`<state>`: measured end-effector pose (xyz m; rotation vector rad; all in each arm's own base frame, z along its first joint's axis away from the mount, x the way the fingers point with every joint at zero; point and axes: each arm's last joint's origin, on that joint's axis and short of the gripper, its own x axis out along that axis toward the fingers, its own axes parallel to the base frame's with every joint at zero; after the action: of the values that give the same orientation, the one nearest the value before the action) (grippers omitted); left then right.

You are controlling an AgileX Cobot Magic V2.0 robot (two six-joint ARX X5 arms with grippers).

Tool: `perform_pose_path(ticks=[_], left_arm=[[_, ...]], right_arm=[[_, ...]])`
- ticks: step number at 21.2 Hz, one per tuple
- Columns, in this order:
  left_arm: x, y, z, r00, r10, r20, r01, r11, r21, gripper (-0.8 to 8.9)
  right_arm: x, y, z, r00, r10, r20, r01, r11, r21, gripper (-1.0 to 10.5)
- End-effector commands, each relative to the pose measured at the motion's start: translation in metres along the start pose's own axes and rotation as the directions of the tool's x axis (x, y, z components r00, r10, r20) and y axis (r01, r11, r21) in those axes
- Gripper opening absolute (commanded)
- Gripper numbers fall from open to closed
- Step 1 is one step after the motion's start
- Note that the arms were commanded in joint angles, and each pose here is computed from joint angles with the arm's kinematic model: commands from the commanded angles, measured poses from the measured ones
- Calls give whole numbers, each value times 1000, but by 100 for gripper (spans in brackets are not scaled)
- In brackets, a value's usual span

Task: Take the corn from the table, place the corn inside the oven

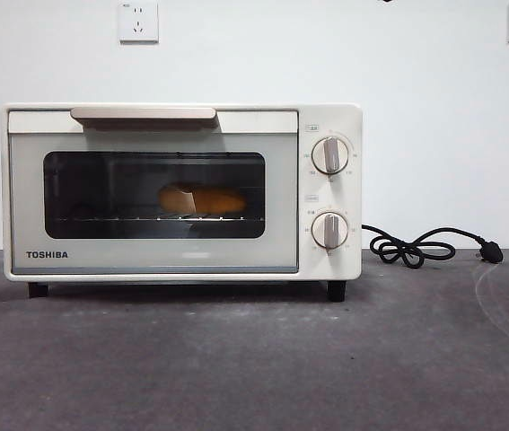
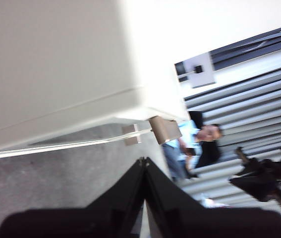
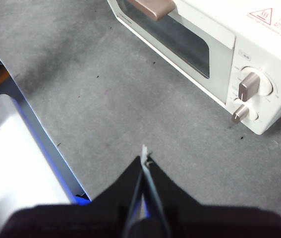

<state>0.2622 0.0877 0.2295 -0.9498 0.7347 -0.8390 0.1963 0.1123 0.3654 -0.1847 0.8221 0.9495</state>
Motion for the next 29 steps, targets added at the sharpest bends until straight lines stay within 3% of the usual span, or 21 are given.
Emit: perform_pose_path(ticks=[1, 4, 7, 12, 17, 18, 23, 29], left_arm=[[-5, -26, -6, 995, 93, 22, -95, 993, 71, -8], [-12, -60, -17, 980, 189, 65, -197, 969, 151, -7], [-17, -96, -34, 950, 283, 132, -308, 920, 243, -8], [-29, -156, -79, 824, 450, 343, -551, 777, 304, -8], [-45, -197, -132, 671, 475, 569, -709, 637, 304, -8], [-47, -201, -140, 657, 464, 594, -719, 622, 309, -8], [-53, -213, -166, 649, 410, 641, -720, 603, 343, -8], [-51, -205, -174, 686, 472, 553, -696, 646, 312, -4]], right_arm=[[0, 0, 2, 1000, -1, 14, 1, 1000, -14, -16], [0, -1, 2, 999, -29, 18, 29, 999, -16, -16], [0, -3, 3, 996, -83, 13, 83, 996, -15, -16], [-1, -6, 3, 980, -197, -4, 197, 980, -3, -16], [-1, -9, 4, 955, -295, -2, 295, 955, 35, -15], [-1, -10, 4, 952, -307, -4, 307, 951, 34, -15], [-2, -10, 4, 943, -333, -10, 333, 942, 33, -11], [-2, -10, 4, 943, -333, -10, 333, 942, 33, -11]])
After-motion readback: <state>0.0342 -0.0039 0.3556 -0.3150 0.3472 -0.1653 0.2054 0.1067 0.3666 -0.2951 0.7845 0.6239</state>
